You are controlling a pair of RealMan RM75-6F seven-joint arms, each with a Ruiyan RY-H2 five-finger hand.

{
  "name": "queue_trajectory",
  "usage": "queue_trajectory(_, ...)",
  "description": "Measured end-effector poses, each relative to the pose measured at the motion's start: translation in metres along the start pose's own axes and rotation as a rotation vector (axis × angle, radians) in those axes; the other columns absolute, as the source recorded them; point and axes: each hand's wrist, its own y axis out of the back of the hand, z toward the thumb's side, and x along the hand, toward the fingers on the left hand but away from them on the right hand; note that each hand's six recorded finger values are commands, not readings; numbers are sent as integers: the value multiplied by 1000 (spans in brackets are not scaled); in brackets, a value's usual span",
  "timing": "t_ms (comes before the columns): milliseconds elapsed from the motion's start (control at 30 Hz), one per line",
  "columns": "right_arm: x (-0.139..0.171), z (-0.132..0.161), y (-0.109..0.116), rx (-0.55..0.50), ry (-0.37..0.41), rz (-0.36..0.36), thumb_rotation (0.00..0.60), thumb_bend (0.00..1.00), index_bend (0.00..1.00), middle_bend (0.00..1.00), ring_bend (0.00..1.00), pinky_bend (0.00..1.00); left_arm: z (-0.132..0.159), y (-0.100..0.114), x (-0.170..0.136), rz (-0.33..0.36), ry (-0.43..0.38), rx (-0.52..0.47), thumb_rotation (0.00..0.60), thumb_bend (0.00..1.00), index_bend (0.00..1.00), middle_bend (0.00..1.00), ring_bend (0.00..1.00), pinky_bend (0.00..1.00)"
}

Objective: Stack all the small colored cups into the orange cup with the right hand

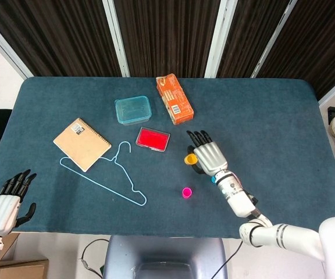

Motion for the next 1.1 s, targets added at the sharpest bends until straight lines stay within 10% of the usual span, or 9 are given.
queue_trajectory(133,-9,-22,28,-49,-86,-106,600,462,644,40,0,0,1,-2,0,-6,-3,4,600,446,0,0,0,129)
queue_trajectory(400,-20,-74,12,21,-244,-16,600,462,639,40,0,0,2,-4,0,-12,-1,10,600,446,0,0,0,129)
queue_trajectory(833,-20,-71,-8,39,-224,37,600,462,619,40,0,0,2,-4,1,-11,0,8,600,447,0,0,0,130)
queue_trajectory(1100,-17,-70,-16,20,-228,82,600,462,49,0,0,0,1,-2,1,-8,0,5,600,447,0,0,0,130)
